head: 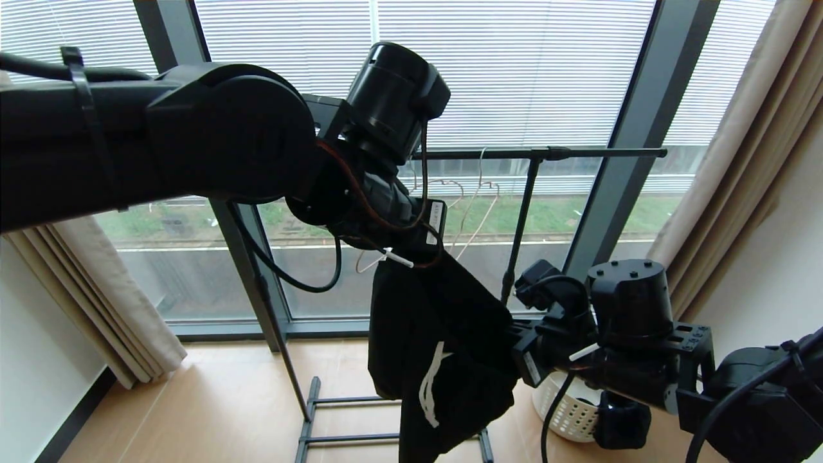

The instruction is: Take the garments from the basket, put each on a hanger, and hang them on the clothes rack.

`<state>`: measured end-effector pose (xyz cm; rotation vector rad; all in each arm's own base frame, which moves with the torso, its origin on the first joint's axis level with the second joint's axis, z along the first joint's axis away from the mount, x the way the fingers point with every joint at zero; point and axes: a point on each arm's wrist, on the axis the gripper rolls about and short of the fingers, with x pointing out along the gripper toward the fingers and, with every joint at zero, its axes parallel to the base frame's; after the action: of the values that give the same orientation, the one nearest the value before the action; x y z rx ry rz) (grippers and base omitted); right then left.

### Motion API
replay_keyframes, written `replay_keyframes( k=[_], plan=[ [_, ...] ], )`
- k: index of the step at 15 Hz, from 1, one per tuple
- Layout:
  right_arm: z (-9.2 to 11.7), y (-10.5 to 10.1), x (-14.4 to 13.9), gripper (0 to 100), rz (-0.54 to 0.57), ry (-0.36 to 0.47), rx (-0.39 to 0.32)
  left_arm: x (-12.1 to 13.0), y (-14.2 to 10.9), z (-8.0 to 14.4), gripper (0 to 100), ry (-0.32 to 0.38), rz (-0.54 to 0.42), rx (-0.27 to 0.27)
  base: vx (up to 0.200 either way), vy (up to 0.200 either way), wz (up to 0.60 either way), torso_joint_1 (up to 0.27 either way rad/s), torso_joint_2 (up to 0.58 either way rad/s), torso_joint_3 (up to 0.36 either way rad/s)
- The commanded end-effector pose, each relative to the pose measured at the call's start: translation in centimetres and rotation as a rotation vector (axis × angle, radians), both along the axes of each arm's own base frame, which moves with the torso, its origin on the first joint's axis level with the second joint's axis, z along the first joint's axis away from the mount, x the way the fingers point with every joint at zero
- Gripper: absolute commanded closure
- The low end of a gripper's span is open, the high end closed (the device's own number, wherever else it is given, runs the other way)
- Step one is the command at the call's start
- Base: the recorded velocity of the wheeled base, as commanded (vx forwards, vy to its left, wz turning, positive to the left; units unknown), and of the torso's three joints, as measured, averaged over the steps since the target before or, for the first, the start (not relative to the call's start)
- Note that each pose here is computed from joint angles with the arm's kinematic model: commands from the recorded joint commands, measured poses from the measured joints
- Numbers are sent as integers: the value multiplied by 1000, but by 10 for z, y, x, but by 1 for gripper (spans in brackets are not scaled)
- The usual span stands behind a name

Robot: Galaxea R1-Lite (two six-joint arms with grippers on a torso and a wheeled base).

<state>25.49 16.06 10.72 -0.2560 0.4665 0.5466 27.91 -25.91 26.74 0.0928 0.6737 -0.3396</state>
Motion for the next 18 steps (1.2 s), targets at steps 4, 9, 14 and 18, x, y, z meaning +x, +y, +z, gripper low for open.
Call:
replay_keyframes(
  k=[4,9,14,18],
  plan=[
    [23,-21,12,100,-78,-70,43,-10,10,-12,100,49,-1,43,0,0,0,0,0,0],
    [29,-22,13,100,-82,-90,54,-20,20,-16,0,72,-23,84,0,0,0,0,0,0],
    [39,-37,19,100,-140,-122,66,-37,52,-20,0,133,-157,114,0,0,0,0,0,0],
    [54,-53,15,100,-172,-177,60,-12,80,-43,0,90,-181,171,0,0,0,0,0,0]
  ],
)
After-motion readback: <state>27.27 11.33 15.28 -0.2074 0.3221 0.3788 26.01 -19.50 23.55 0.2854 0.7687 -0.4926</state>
